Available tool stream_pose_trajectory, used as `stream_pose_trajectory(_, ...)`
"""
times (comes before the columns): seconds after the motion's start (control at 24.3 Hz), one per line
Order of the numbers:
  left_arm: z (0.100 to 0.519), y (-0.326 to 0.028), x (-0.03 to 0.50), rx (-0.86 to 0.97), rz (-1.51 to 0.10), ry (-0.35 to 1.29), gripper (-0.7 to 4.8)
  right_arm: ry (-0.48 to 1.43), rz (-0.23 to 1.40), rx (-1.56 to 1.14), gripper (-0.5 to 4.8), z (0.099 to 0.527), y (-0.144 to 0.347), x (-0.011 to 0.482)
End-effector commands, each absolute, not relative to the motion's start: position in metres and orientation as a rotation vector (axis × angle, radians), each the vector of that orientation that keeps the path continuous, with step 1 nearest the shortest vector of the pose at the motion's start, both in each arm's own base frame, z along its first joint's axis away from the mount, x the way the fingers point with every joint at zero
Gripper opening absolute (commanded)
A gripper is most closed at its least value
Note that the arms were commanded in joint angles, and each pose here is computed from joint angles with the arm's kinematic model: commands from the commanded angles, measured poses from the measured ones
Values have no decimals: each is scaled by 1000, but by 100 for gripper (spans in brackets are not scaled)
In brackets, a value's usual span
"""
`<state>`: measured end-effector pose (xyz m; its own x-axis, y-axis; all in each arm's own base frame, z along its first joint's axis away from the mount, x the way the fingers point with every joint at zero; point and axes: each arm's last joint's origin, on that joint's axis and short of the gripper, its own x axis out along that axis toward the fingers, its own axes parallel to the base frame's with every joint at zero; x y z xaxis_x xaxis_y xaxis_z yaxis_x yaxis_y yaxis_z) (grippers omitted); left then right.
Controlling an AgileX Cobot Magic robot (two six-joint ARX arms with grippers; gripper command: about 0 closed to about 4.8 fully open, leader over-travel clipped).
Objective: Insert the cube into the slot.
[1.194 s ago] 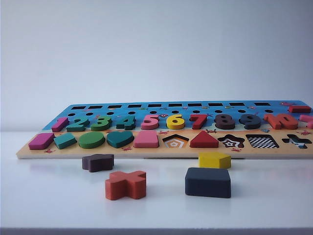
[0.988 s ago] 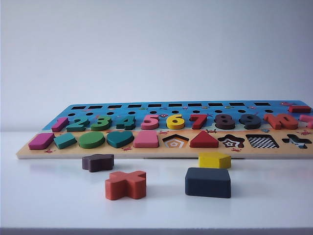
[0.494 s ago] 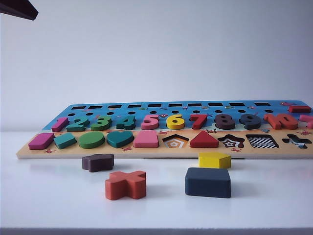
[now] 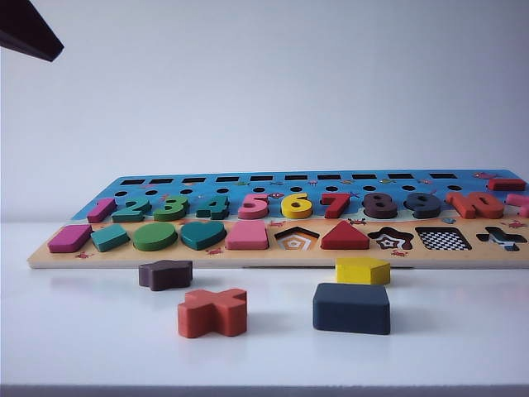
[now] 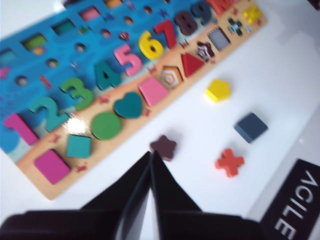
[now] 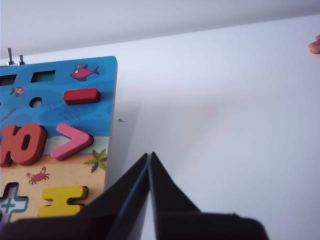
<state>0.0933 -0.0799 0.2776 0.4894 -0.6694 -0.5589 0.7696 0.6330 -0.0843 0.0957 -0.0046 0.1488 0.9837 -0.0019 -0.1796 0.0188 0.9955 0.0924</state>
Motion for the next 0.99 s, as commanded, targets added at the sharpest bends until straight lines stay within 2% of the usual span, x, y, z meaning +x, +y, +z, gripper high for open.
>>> stream_pose_trajectory(0.04, 282, -82, 93, 171, -936, 627, 10, 209, 2, 101, -4, 145, -4, 95)
stream_pose_trajectory(0.21, 285, -88, 98, 159, -985, 652, 10, 209, 2, 101, -4, 145, -4, 95)
stream_pose_trajectory(0.62, 279, -93, 106, 156, -975, 707, 10, 210, 3, 101, -4, 145, -4, 95)
stream_pose_trajectory(0.99, 278, -90, 110, 130, -933, 718, 10, 346, 61, 102, -4, 150, 2, 104)
